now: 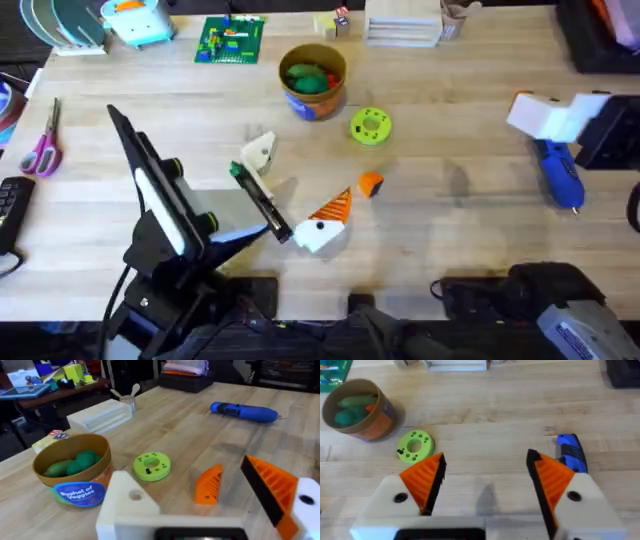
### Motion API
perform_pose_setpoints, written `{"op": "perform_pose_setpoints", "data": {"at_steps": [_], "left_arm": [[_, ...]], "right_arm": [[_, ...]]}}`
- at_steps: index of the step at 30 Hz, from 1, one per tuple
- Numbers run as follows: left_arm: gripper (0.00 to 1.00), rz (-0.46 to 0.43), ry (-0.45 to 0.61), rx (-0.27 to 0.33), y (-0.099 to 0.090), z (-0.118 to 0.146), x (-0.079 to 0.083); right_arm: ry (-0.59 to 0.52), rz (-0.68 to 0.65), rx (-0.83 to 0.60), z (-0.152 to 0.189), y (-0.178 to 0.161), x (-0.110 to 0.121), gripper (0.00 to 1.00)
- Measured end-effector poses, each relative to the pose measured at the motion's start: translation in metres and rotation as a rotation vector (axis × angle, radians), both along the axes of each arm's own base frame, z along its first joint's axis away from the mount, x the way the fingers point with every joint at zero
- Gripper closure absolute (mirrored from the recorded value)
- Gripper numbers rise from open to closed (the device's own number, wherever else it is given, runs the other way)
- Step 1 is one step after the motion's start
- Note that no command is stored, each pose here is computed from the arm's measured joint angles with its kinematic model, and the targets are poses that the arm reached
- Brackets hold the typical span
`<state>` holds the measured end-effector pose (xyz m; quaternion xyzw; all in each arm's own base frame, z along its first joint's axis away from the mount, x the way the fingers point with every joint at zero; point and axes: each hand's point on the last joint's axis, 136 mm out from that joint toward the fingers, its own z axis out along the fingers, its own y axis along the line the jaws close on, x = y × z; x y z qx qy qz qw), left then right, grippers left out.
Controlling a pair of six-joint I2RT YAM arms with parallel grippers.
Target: Pick up the gripper from the table and insert it into the empty holder that is missing its gripper. Then pick up a screw, insert it into the mounting hole, and use the screwdriver to tighten it. Finally, clean up the table by picking up the vegetable and placing it into the bucket.
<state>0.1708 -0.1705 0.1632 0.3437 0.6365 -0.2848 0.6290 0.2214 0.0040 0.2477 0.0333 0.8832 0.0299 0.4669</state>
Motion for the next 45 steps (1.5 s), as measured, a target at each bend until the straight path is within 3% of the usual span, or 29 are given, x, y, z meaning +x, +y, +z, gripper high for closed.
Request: {"op": "perform_pose_setpoints", "data": {"at_steps": [38, 42, 45], "left_arm": [[0.008, 0.000, 0.000, 0.000, 0.000, 0.000, 0.000], [0.008, 0.000, 0.000, 0.000, 0.000, 0.000, 0.000], [0.008, 0.000, 0.000, 0.000, 0.000, 0.000, 0.000]], "right_arm": [[-0.007, 0.002, 0.007, 0.001, 0.001, 0.001, 0.010], [0.044, 0.078, 0.035, -0.008, 0.015, -0.005, 0.009], [0.170, 0.173, 0.018, -0.032, 0.027, -0.017, 0.009]]}}
